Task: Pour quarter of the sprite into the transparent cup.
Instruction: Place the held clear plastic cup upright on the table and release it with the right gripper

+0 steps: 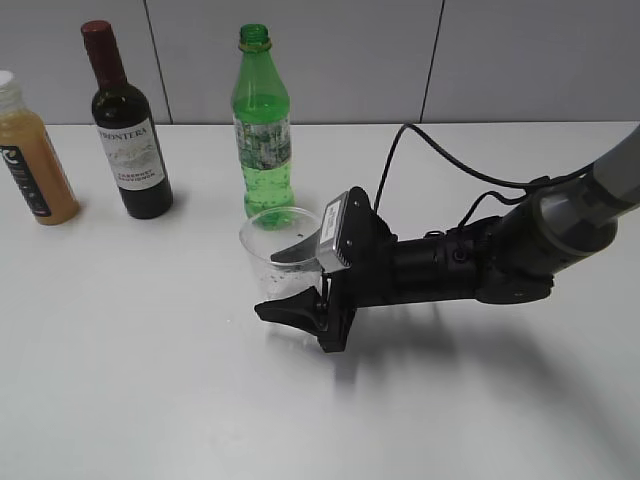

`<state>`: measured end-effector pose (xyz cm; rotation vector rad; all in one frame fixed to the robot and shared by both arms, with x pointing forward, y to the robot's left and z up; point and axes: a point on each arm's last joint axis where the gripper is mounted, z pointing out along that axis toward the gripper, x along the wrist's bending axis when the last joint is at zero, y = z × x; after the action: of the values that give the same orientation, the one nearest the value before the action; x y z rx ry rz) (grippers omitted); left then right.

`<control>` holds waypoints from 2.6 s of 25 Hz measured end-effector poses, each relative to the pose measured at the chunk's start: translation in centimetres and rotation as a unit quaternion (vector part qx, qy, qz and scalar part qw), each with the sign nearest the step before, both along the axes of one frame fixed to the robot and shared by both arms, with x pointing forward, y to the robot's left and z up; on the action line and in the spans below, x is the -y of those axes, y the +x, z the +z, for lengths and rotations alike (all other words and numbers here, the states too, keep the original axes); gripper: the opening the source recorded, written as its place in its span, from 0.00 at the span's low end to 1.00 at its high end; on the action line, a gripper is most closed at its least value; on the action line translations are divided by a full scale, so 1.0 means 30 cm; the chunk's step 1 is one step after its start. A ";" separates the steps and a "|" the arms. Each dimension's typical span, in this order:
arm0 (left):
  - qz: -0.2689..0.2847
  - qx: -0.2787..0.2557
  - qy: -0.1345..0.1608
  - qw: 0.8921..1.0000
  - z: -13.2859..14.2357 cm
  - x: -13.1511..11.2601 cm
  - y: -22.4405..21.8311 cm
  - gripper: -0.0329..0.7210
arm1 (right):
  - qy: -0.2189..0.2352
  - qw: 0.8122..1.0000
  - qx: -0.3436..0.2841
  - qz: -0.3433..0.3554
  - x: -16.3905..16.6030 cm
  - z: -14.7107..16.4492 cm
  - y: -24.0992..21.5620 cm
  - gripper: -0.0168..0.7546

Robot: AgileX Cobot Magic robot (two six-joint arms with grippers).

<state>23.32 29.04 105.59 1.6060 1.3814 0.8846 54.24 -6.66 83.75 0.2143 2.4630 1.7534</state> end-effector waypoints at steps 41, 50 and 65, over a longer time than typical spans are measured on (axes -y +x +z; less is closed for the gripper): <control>0.000 0.000 0.000 1.000 0.000 0.000 0.000 0.83 | -0.048 0.997 0.059 0.005 -0.017 -0.011 0.038 0.85; -0.001 0.000 0.002 1.000 0.000 0.000 0.000 0.83 | -0.084 0.996 0.026 -0.024 0.030 -0.024 -0.017 0.89; -0.001 0.000 0.001 1.000 0.000 0.000 0.000 0.83 | -0.116 0.982 0.026 -0.150 0.163 0.057 -0.077 0.90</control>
<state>23.32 29.03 105.59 1.6092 1.3776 0.8854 51.92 -11.55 85.45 0.4819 2.4185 1.3255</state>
